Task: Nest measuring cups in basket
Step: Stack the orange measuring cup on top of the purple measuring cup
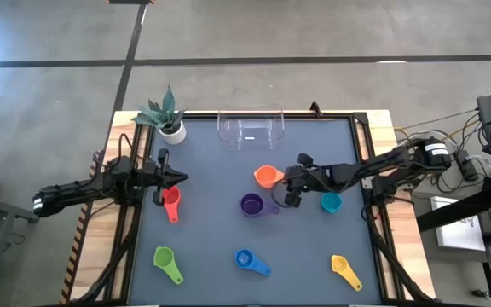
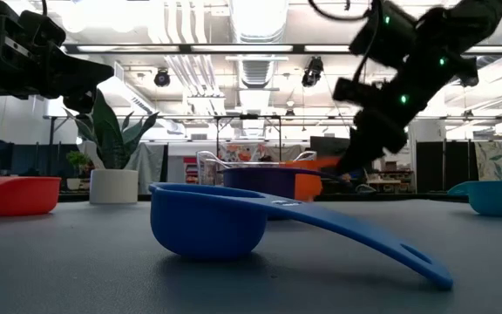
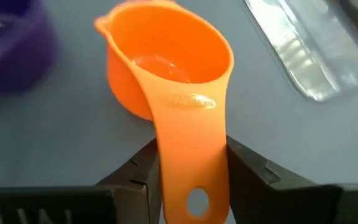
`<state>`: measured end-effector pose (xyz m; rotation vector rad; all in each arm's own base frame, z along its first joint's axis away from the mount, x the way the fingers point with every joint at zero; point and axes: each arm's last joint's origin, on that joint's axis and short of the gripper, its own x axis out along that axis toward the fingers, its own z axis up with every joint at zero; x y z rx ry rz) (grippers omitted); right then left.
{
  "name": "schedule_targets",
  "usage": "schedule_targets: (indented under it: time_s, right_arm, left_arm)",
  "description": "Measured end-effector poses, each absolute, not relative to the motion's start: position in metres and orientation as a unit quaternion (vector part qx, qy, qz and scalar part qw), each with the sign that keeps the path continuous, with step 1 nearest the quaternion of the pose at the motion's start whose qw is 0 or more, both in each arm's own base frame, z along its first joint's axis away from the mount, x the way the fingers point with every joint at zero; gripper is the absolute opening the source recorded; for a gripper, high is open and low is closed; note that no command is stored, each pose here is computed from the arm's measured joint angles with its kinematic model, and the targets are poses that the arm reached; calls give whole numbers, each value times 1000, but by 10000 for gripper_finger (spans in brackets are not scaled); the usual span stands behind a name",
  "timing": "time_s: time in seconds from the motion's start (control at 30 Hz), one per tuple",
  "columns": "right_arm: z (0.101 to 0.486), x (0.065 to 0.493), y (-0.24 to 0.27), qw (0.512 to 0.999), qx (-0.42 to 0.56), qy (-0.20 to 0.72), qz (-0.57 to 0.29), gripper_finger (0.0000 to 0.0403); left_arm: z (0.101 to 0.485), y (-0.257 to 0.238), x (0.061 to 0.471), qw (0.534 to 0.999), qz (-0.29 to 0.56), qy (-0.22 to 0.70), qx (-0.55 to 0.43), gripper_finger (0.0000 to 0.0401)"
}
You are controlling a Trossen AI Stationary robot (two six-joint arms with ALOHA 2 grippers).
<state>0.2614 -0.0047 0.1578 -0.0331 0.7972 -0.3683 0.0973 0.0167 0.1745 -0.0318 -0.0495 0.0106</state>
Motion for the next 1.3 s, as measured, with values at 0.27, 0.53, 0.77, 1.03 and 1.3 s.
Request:
schedule_targets:
  time_s: [0.27,0.53,0.77,1.03,1.3]
  right_arm:
    - [204,269,21,929,-25,343,-139,95]
    - [220,261,34,935,-30,328,-131,54]
    - [202,248,25,903,-7,391,-178,72]
    - [189,240,35,898,12,406,-168,147]
    - [174,227,55,894,-9,431,-119,192]
  left_arm:
    - [174,17,97,1000,6,-25,-16,1]
    - [174,17,97,1000,5,-24,-16,1]
    - [174,17,97,1000,5,-24,-16,1]
    - [174,17,97,1000,6,-24,-16,1]
    - [174,17,97,1000,6,-25,-16,1]
